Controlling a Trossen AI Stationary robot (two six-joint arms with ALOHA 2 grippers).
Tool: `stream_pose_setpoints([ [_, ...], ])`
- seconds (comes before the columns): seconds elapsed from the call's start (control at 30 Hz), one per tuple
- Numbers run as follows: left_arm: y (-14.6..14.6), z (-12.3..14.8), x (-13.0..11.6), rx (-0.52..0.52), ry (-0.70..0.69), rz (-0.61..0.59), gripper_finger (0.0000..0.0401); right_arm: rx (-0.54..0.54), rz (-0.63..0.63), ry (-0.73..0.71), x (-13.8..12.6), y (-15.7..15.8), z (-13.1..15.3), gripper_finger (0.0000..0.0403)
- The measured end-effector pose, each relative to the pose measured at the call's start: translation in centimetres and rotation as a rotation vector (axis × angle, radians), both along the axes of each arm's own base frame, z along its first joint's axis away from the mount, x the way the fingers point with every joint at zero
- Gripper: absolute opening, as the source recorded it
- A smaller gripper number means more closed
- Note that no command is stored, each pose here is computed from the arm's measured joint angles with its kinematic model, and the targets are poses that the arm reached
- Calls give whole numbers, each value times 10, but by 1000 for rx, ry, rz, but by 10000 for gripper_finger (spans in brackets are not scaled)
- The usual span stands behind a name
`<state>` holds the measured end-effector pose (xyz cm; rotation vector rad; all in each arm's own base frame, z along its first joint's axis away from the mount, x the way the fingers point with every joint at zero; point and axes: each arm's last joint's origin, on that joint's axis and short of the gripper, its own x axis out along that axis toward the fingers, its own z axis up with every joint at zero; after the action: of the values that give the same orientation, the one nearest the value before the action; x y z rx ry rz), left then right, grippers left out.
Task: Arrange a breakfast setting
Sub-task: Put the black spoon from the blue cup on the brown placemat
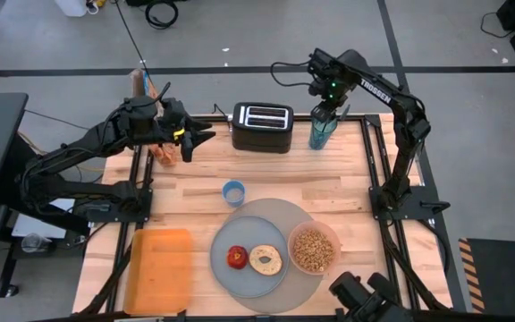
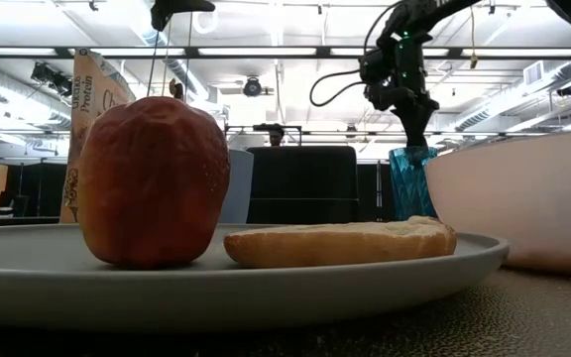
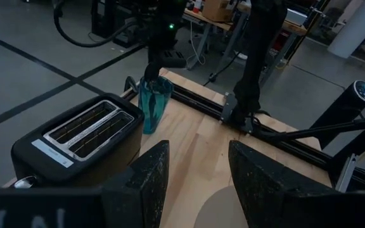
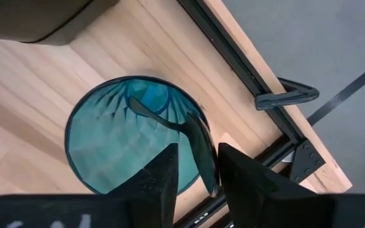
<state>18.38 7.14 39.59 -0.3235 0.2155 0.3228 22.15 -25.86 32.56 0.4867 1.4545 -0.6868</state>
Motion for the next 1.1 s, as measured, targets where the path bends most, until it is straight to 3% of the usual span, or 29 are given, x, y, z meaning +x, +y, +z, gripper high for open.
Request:
stream_pose_setpoints([
  [1.1, 0, 0, 0, 25, 8, -7, 172, -51, 50, 70, 26, 27, 0, 18],
])
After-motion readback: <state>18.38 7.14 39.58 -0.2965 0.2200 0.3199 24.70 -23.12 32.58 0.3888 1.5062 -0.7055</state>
